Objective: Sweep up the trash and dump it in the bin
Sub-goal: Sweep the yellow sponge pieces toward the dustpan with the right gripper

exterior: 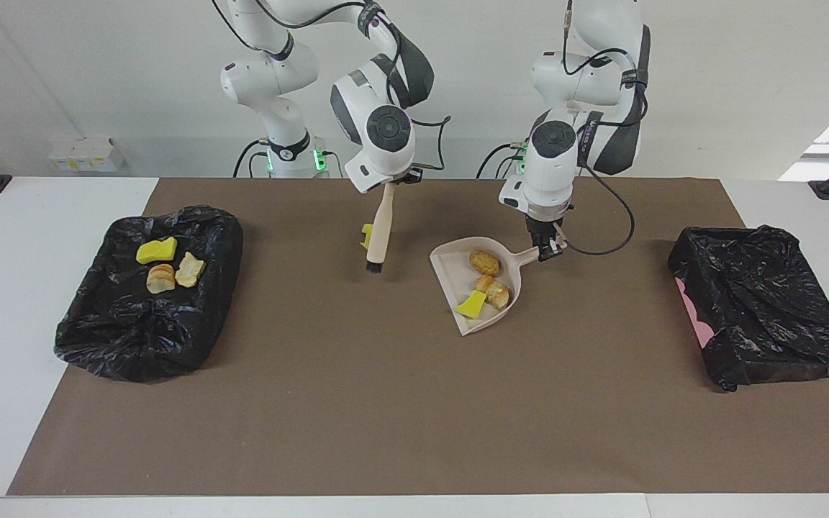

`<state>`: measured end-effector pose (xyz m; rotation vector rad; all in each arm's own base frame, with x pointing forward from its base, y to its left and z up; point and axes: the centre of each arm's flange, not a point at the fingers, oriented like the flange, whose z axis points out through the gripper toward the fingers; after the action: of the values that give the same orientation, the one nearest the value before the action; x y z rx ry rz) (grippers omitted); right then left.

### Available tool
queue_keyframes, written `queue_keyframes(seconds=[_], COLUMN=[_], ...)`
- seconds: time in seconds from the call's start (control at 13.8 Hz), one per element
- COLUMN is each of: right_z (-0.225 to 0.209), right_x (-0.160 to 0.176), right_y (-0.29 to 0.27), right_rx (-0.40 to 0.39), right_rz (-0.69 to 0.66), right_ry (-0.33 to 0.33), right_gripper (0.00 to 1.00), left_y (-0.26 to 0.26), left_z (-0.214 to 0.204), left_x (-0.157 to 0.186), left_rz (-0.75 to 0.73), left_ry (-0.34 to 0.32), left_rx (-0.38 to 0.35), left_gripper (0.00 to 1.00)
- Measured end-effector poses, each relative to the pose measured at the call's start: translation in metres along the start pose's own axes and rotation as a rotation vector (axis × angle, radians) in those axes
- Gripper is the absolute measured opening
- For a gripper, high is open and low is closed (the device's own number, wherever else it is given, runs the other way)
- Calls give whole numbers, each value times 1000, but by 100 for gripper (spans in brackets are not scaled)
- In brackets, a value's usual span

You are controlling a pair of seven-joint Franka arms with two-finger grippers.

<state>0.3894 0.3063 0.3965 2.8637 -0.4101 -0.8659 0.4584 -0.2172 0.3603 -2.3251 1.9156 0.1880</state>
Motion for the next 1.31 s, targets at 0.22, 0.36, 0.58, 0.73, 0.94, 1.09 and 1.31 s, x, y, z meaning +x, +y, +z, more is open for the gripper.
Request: queue_keyframes(seconds=[0.22, 0.36, 0.58, 0.73, 0.94, 1.09, 1.31], right_z=[34, 52, 79, 93, 109, 110, 84], right_x=[-12, -17, -37, -53, -44, -30, -14], right_y=[24, 37, 36, 26, 7, -6, -31], right_rx=[-39, -31, 43, 63, 109, 125, 161], right_rz=[79, 140, 219, 222, 223, 215, 136], right_ry=[-21, -7, 24, 37, 85, 94, 107], right_gripper=[26, 26, 26, 26, 26, 26, 26], left_y=[0, 0, 1, 1, 1, 1, 1], left_z=[0, 0, 1, 1, 1, 1, 1], left_x=[0, 0, 0, 0, 0, 0, 0], left_rz=[0, 0, 1, 1, 1, 1, 1], left_ry=[1, 1, 1, 1, 2, 2, 3], left_rx=[1, 1, 1, 1, 2, 2, 3], left_gripper=[32, 32, 32, 32, 32, 32, 32])
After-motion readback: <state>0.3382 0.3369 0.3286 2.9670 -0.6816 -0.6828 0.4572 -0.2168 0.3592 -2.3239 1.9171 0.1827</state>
